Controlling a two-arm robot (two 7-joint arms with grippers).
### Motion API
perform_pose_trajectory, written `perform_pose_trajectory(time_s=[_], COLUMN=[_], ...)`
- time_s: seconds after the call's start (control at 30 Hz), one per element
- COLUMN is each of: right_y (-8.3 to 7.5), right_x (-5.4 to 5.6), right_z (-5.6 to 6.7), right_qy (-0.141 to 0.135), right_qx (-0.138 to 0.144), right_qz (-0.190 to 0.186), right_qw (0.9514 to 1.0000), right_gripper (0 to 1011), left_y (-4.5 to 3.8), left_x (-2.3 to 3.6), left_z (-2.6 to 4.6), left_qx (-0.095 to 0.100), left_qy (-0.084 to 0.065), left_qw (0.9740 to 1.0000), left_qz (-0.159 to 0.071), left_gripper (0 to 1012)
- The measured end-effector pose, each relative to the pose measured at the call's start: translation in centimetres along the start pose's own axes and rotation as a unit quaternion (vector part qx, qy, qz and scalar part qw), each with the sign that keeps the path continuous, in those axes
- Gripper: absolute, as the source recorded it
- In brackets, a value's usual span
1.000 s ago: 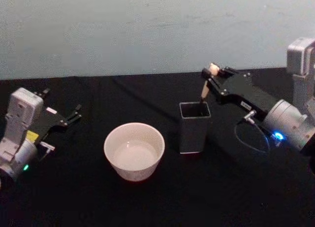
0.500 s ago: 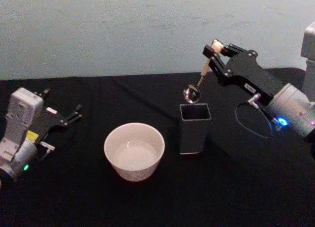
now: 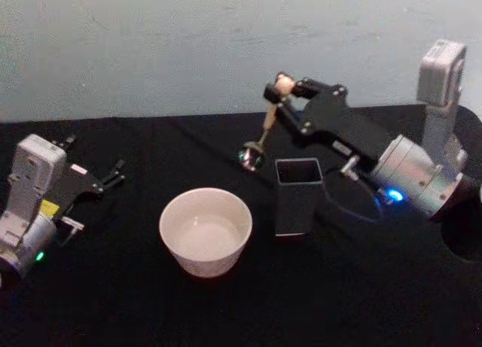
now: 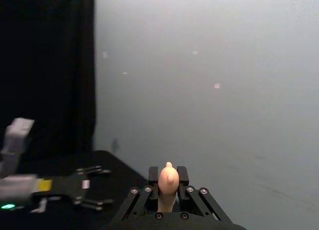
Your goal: Pick up the stirring spoon with one hand, stir inside the cup, then place it back in its original position.
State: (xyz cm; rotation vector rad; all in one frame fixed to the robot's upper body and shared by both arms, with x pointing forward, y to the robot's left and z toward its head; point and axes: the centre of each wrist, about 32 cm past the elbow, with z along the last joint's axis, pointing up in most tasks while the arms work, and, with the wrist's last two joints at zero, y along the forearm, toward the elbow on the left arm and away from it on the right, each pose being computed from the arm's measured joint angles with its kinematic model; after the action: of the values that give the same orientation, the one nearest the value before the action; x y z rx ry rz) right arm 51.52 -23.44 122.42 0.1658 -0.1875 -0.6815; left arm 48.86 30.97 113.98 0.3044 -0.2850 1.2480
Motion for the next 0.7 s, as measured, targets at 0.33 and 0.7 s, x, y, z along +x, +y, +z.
perform_pose_trajectory(time_s=[0.33, 0.7], right_y=[1.1, 1.9], right_x=[-1.6, -2.1], right_z=[-1.8, -4.7], right_qy=[0.000, -0.017], right_qx=[-0.005, -0.029], right_qz=[0.072, 0.103], right_qw=[0.9974, 0.9941], right_gripper=[214, 214], left_y=[0.00, 0.00], left_x=[0.00, 0.00], left_z=[0.00, 0.00], left_qx=[0.000, 0.000], left_qy=[0.000, 0.000], left_qw=[1.0000, 1.0000], left_qz=[0.000, 0.000], left_gripper=[1001, 1001])
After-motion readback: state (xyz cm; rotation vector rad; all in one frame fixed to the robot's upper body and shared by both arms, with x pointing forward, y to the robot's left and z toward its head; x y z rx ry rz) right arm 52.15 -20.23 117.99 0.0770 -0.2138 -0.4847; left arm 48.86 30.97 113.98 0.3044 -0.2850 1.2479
